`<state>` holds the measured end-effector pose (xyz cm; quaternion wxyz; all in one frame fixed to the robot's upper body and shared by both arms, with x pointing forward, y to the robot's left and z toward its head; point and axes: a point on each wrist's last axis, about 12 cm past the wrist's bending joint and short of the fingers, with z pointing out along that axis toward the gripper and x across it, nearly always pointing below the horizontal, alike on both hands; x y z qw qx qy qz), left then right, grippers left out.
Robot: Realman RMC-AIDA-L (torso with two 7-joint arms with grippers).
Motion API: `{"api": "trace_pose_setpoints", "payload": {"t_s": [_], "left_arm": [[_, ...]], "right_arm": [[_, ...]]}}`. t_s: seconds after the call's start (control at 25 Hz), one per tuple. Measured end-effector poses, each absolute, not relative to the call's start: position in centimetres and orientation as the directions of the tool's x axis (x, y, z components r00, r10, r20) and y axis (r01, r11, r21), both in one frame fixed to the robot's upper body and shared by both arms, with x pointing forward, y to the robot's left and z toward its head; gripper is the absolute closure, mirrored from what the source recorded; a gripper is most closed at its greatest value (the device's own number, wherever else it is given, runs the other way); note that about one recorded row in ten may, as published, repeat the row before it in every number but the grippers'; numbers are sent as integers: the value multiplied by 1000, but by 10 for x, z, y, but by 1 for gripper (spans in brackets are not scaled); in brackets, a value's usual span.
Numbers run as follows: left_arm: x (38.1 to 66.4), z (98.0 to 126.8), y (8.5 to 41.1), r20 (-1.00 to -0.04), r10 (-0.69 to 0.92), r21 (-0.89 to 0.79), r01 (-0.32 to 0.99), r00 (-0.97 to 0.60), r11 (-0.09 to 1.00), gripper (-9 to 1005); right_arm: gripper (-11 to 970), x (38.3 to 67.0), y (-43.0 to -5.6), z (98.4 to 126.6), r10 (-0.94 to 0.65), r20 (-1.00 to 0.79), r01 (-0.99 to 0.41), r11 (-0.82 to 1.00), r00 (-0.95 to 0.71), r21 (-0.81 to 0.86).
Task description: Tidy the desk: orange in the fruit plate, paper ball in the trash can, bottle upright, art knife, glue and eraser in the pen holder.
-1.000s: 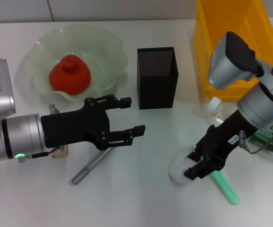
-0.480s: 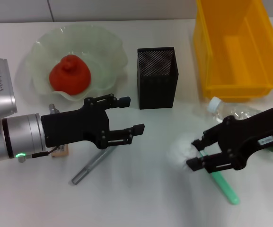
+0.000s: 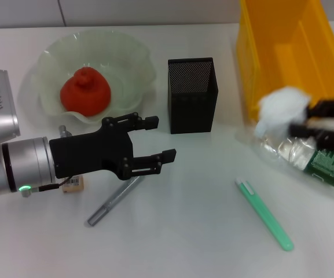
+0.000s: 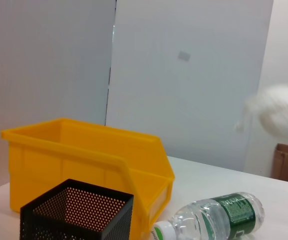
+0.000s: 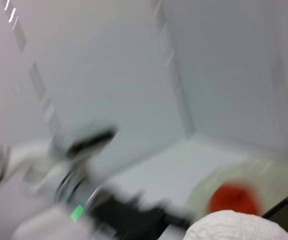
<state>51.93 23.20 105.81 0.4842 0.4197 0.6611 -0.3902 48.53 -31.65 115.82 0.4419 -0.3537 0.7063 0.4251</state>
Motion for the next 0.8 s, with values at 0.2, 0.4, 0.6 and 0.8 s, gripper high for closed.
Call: {"api": "trace_pose_setpoints", "payload": {"t_s": [0.2, 0.4, 0.6, 0.8], "left_arm": [[519, 1058, 230, -968, 182, -107, 937, -175, 333, 212], [520, 1059, 229, -968, 182, -106, 938, -174, 330, 212], [520, 1059, 228, -968, 183, -103, 939, -170, 327, 211], [520, 1059, 226, -970, 182, -96, 943, -160, 319, 211]], "right_arm": [[524, 481, -354, 1157, 56, -968, -814, 529, -246, 238], [524, 495, -369, 1148, 82, -973, -719, 661, -217, 216], [525, 520, -374, 1142, 60, -969, -619, 760, -238, 199], [525, 555, -362, 1134, 5, -955, -581, 793, -298, 186]]}}
